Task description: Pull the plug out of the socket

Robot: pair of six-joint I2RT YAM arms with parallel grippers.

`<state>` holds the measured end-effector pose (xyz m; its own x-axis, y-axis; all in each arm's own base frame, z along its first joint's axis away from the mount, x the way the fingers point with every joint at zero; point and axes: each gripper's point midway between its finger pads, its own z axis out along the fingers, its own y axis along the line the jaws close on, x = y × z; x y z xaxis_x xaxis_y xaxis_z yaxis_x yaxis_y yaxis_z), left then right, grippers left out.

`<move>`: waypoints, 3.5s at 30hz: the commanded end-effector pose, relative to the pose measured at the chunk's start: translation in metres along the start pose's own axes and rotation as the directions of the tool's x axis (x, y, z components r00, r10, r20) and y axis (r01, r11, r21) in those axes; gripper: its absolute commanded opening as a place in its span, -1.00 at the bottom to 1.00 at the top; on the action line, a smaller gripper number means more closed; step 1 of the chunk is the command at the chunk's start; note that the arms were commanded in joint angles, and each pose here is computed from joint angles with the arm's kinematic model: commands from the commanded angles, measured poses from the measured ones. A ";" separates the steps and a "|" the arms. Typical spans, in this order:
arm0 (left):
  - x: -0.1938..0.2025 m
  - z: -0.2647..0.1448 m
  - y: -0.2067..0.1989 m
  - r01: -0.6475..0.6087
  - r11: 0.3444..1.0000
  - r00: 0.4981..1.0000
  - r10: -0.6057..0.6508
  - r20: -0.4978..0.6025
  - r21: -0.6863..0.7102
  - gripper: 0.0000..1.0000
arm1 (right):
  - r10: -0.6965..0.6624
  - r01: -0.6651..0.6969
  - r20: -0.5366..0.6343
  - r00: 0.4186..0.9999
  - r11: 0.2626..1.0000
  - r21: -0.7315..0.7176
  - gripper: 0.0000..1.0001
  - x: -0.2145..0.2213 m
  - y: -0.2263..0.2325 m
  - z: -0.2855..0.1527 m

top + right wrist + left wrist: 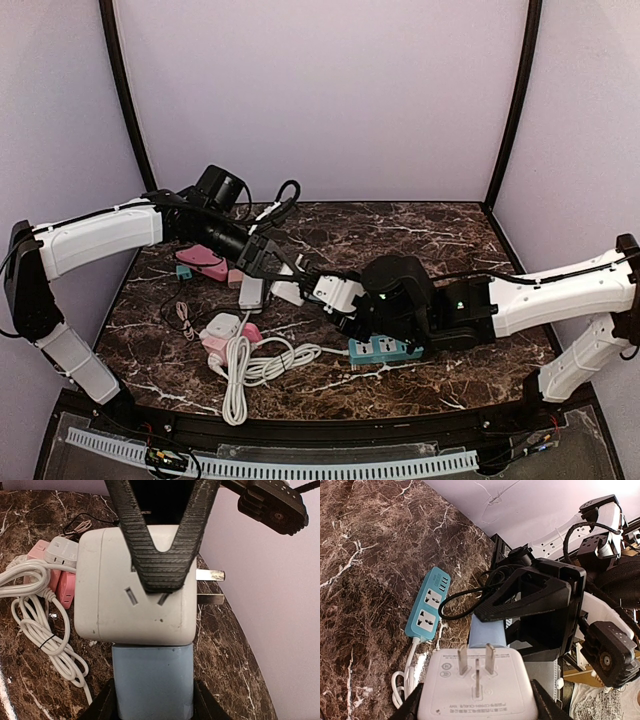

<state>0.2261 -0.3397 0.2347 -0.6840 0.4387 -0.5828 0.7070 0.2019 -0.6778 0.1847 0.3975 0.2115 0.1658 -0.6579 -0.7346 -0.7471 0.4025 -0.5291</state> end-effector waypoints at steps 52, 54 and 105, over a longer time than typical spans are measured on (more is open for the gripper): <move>-0.026 -0.039 0.031 0.007 0.990 0.993 0.009 0.116 -0.143 -0.98 | 0.051 -0.047 0.031 0.998 0.991 -0.122 -1.00 -0.019 0.018 -0.014; -0.026 -0.039 0.031 0.009 0.990 0.993 0.008 0.118 -0.144 -0.99 | 0.033 -0.029 0.026 0.999 0.990 -0.138 -1.00 -0.018 0.022 -0.015; -0.020 -0.127 0.144 0.212 0.822 0.966 -0.096 0.239 -0.528 -0.98 | 0.409 -0.399 -0.167 0.897 0.912 0.094 -1.00 0.014 -0.078 0.032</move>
<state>0.3518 -0.2307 0.2136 -0.7682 0.1831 -0.6135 0.5692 0.6339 -0.5236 0.2515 0.3642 0.2226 -0.2187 -0.5905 -0.7768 -0.6749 0.6665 -0.3167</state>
